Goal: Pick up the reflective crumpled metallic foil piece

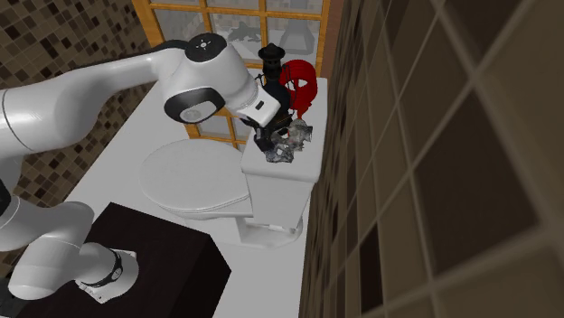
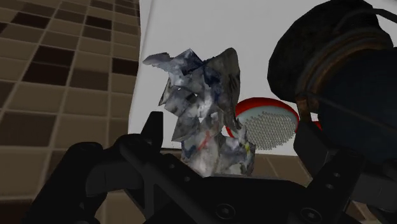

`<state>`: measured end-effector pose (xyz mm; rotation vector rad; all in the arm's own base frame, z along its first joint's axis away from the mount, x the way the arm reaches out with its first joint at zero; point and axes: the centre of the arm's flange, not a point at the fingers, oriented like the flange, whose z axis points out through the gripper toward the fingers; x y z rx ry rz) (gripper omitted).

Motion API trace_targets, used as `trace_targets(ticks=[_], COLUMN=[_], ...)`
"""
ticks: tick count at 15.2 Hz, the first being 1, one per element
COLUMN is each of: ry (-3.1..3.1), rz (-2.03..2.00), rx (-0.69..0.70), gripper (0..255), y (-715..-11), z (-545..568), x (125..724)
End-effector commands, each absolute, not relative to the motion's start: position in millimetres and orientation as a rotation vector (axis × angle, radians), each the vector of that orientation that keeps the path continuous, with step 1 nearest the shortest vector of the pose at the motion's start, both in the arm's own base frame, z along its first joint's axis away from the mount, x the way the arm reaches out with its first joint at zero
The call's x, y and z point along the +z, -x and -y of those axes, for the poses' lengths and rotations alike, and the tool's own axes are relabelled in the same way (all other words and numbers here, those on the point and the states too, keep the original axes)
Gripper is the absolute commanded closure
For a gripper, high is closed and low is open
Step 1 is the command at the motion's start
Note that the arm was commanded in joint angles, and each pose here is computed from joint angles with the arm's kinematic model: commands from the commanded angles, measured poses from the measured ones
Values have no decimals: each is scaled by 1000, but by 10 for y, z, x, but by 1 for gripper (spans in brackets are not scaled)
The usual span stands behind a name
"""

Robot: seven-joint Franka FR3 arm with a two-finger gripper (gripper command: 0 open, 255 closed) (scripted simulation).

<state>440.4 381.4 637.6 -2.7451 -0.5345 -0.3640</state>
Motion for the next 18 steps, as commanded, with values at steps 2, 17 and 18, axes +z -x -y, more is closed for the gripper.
trace_targets(ticks=[2, 17, 18], ry=[2726, 2726, 2726], rz=[563, 563, 563], rx=[-373, -373, -373], gripper=[0, 255, 255], y=[-4403, -4406, -4406], z=[-3954, -3960, -3960], x=[6338, 5993, 5994])
